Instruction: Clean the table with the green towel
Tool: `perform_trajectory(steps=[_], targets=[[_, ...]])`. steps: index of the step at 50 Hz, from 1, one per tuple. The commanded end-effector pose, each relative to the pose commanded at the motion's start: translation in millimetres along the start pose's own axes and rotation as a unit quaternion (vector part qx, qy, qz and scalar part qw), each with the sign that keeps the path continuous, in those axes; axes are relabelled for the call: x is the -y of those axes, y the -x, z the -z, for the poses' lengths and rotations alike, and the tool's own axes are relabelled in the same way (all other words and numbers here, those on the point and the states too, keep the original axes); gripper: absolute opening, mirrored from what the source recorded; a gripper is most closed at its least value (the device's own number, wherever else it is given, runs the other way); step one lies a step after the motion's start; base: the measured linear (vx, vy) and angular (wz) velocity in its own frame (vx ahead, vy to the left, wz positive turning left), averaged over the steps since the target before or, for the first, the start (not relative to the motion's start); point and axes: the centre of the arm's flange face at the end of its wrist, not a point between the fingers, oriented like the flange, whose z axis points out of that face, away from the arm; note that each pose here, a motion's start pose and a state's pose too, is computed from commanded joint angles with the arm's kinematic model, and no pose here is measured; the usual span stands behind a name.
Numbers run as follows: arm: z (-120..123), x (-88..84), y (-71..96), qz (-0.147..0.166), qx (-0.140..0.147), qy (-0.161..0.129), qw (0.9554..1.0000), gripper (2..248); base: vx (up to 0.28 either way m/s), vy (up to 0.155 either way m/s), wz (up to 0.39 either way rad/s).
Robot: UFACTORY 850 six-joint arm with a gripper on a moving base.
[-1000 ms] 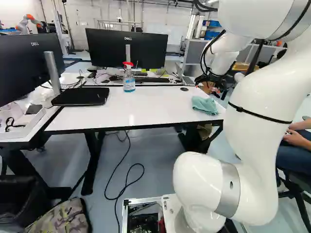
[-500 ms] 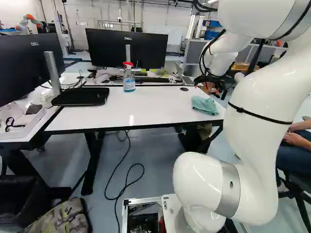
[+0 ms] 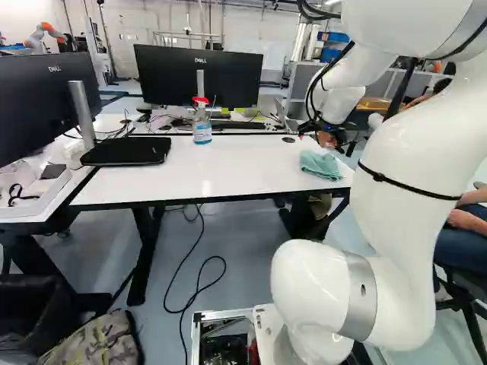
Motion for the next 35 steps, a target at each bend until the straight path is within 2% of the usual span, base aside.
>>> perform_trajectory(steps=[18, 35], targets=[[7, 23.1, 35.6, 0.025, -0.03, -0.017, 0.9991, 247, 0.0, 0.0, 0.0], [18, 46.7, 81.3, 0.053, -0.066, -0.04, 0.9956, 247, 0.0, 0.0, 0.0]])
